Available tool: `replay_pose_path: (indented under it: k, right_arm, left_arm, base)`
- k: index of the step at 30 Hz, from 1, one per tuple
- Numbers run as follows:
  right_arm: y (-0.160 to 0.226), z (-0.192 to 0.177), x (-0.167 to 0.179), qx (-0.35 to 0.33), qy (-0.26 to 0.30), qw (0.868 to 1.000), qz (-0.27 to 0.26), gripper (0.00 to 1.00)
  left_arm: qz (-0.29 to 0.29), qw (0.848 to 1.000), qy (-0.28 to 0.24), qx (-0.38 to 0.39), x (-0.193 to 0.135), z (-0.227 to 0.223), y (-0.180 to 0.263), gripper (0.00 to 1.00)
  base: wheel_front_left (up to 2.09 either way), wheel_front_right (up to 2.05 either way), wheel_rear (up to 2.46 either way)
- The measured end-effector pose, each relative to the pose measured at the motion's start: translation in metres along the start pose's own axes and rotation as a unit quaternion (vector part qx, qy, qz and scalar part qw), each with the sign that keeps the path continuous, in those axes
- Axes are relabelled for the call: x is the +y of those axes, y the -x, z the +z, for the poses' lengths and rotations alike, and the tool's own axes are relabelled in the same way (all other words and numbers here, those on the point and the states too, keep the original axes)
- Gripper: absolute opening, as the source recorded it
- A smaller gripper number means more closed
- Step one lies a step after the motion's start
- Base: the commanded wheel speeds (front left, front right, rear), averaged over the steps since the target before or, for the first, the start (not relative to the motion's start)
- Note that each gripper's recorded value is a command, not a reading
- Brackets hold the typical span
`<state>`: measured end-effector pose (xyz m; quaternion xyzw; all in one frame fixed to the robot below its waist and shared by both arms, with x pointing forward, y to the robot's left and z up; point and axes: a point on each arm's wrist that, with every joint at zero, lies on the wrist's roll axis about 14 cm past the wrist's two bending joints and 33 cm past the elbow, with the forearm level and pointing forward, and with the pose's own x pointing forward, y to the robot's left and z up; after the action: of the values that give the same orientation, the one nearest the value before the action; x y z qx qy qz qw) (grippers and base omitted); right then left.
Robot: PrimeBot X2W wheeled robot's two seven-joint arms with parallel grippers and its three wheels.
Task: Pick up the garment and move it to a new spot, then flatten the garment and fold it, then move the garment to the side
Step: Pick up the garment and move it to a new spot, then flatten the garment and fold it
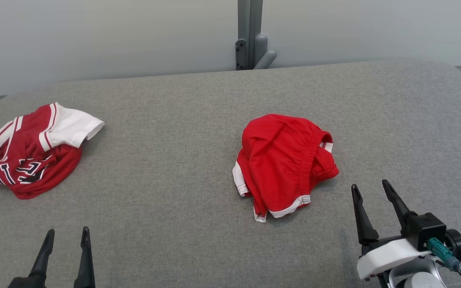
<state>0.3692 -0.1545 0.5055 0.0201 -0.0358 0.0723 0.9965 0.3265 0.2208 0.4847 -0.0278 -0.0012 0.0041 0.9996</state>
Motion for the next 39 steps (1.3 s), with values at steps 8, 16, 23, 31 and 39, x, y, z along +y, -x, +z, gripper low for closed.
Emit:
replay_pose_path:
  k: [8, 16, 23, 31, 39]
  right_arm:
    - [0.001, 0.009, -0.012, -0.013, 0.002, 1.0, -0.018, 1.0]
    - [0.007, 0.02, -0.039, -0.03, 0.005, 0.998, -0.061, 1.0]
    - [0.014, 0.027, -0.062, -0.041, -0.013, 0.994, -0.1, 1.0]
    - [0.041, 0.017, -0.1, -0.023, -0.028, 0.985, -0.17, 1.0]
    - [0.061, 0.007, -0.119, -0.001, -0.026, 0.977, -0.211, 1.0]
  left_arm:
    - [-0.07, 0.997, 0.004, -0.028, -0.048, 0.016, -0.023, 1.0]
    - [-0.309, 0.95, 0.007, -0.053, -0.202, 0.037, -0.052, 1.0]
    - [-0.431, 0.901, -0.027, 0.032, -0.28, -0.003, -0.055, 1.0]
    - [-0.464, 0.869, -0.076, 0.156, -0.301, -0.078, -0.056, 1.0]
    - [-0.485, 0.837, -0.121, 0.224, -0.302, -0.127, -0.049, 0.0]
  base:
    - [0.0, 0.0, 0.0]
    - [0.0, 0.0, 0.0]
    - [0.0, 0.0, 0.0]
    - [0.0, 0.0, 0.0]
    - [0.0, 0.0, 0.0]
